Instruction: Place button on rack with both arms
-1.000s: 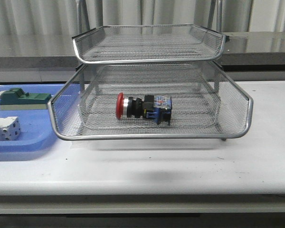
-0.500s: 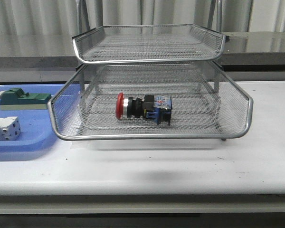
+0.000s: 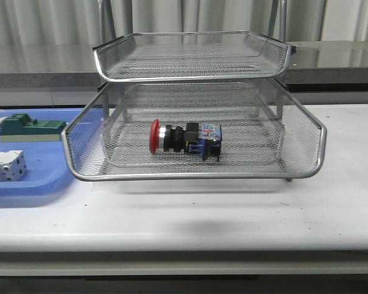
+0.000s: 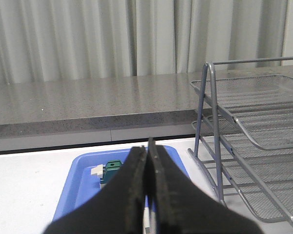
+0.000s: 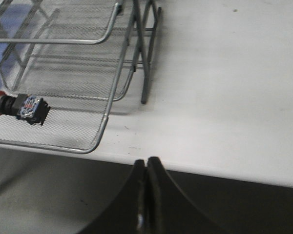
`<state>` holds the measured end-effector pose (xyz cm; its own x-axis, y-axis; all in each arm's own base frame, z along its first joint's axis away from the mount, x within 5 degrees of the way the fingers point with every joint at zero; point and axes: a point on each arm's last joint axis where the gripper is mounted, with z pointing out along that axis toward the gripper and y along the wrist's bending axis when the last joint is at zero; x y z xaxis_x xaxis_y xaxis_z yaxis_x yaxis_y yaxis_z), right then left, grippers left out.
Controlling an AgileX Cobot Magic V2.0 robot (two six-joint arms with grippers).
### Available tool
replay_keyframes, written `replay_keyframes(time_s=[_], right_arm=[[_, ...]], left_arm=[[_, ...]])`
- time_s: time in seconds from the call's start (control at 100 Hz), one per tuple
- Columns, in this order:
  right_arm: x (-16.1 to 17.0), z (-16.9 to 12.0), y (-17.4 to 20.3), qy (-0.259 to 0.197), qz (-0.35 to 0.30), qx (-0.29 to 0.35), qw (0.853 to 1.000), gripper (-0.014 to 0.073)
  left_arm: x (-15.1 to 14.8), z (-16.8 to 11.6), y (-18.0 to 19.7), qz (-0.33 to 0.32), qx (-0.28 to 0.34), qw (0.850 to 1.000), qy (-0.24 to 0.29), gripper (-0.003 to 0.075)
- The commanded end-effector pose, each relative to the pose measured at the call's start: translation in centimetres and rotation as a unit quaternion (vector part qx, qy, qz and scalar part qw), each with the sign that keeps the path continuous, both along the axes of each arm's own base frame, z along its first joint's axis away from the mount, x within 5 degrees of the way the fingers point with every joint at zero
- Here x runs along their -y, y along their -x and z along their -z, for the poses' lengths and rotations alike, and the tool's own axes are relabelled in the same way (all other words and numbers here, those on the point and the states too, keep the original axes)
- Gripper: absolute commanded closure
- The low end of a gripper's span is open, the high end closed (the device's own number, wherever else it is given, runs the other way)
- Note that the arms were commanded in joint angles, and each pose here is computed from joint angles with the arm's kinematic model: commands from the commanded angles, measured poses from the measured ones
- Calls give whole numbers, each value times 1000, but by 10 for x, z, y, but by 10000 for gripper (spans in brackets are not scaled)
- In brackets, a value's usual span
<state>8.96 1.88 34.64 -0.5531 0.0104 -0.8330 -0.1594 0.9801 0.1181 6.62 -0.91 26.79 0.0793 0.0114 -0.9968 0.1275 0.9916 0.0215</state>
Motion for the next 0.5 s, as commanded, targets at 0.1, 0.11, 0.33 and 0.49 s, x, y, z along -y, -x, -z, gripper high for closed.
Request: replay_keyframes(time_s=[0.1,0.11,0.33,0.49], right_arm=[[-17,-5,-35,11,-108,20,994,665],[-17,-4,-38,16,-116,18,993,665],[-39,14,-76,31,-261,15,965,664],[-58,31,-95,77,-357,21,931,664]], left_arm=[[-3,-14,1,-18,38,999,15,740],[-3,-14,1,-18,38,999,15,740],[-3,-14,1,-18,38,999,15,740],[-3,-14,1,-18,38,999,15,740]])
